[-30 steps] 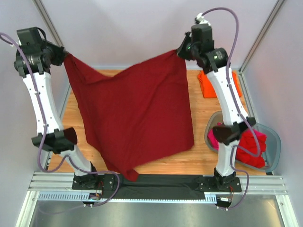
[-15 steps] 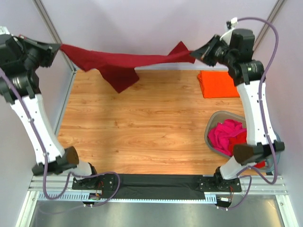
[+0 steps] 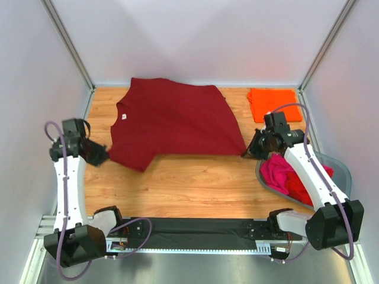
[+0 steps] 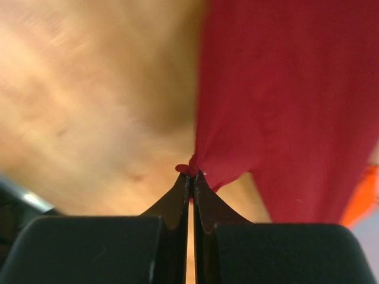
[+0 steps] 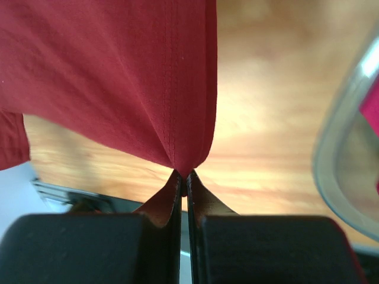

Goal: Fold and stack the t-shirts
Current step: Flatten the tshirt out

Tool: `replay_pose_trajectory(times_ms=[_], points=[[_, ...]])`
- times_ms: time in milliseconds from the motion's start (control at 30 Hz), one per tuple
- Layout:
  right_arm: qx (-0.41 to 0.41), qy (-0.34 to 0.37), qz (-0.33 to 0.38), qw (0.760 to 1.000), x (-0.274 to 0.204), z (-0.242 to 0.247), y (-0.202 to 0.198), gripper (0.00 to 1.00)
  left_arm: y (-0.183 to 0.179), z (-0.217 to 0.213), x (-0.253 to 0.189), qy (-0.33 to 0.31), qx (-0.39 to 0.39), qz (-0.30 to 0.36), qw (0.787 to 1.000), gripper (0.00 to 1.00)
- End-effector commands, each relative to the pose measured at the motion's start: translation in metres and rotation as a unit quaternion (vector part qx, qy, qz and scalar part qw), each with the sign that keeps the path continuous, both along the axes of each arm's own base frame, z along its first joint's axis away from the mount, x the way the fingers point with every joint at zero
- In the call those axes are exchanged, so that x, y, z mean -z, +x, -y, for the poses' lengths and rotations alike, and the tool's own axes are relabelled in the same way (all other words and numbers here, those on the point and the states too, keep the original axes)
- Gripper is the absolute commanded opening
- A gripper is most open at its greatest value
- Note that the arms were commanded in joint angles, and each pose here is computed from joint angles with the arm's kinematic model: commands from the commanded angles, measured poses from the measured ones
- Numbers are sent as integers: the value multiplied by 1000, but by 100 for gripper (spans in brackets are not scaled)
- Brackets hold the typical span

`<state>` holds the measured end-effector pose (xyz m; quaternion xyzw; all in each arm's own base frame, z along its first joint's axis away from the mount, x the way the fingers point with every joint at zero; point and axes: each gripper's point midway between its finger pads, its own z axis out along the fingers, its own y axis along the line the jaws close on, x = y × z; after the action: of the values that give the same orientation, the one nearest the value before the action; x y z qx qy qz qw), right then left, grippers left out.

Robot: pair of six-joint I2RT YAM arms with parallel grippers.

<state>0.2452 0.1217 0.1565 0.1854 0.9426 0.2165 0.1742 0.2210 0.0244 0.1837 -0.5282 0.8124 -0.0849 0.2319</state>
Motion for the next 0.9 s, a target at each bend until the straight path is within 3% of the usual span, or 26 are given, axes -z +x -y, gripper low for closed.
replay_pose_trajectory(times_ms=[0,200,533,767,867], points=[[-8,-32,22,999,2,12,-13,0,-51,-16,31,59,-42,-60,996,0],[-11,-75,-21,997,25,26,-29,0,-63,-20,39,77,-35,-80,993,0],[1,-102,-42,994,23,38,-41,0,-69,-23,23,91,-35,-75,992,0],[5,-116,-63,991,43,45,-55,0,-28,-6,24,55,33,-10,998,0],[7,-122,-76,990,51,47,-60,0,-22,-2,30,42,54,-22,997,0]])
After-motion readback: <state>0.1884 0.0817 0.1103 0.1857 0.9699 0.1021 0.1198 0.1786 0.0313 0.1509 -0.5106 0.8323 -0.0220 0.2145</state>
